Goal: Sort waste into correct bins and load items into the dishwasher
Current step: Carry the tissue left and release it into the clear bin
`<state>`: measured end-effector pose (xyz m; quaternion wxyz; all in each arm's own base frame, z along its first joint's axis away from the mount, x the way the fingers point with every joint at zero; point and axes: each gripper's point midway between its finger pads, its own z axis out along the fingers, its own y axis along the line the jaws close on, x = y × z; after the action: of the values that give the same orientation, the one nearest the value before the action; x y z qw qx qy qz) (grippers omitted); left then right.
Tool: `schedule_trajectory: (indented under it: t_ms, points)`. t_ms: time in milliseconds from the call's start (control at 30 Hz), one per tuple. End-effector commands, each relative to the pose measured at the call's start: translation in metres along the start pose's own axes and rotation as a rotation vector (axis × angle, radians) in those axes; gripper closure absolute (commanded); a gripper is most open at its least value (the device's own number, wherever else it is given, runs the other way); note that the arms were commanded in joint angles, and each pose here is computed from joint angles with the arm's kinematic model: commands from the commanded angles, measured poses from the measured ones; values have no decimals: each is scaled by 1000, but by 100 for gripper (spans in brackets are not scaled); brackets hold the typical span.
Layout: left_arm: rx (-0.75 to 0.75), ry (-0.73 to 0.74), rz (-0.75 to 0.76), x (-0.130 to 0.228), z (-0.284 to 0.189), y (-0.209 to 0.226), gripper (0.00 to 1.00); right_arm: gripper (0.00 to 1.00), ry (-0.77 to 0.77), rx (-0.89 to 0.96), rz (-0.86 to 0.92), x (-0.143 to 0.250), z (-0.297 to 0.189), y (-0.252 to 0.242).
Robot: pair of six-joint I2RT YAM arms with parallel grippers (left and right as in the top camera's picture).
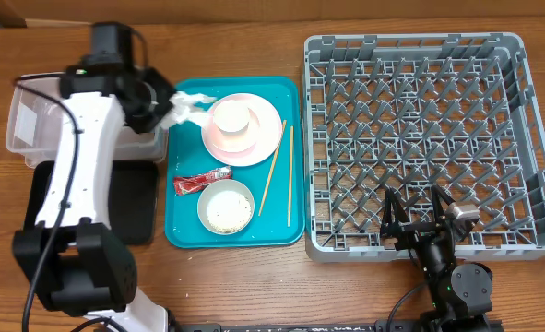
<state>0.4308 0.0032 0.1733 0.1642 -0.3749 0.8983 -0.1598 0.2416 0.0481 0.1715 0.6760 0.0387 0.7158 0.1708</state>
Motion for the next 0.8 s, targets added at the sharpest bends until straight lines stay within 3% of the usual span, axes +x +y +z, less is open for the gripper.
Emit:
schedule_trajectory:
  t_ms: [0, 300, 767]
  points:
    - [-68, -102, -31, -34, -15, 30, 96, 0, -7, 0, -4, 1, 0, -1]
    - [-199, -244, -156, -86, -31, 95, 96, 0, -7, 0, -4, 1, 0, -1]
    - [-294, -234, -160, -101, 11, 120, 96, 0, -6, 0, -4, 1, 0, -1]
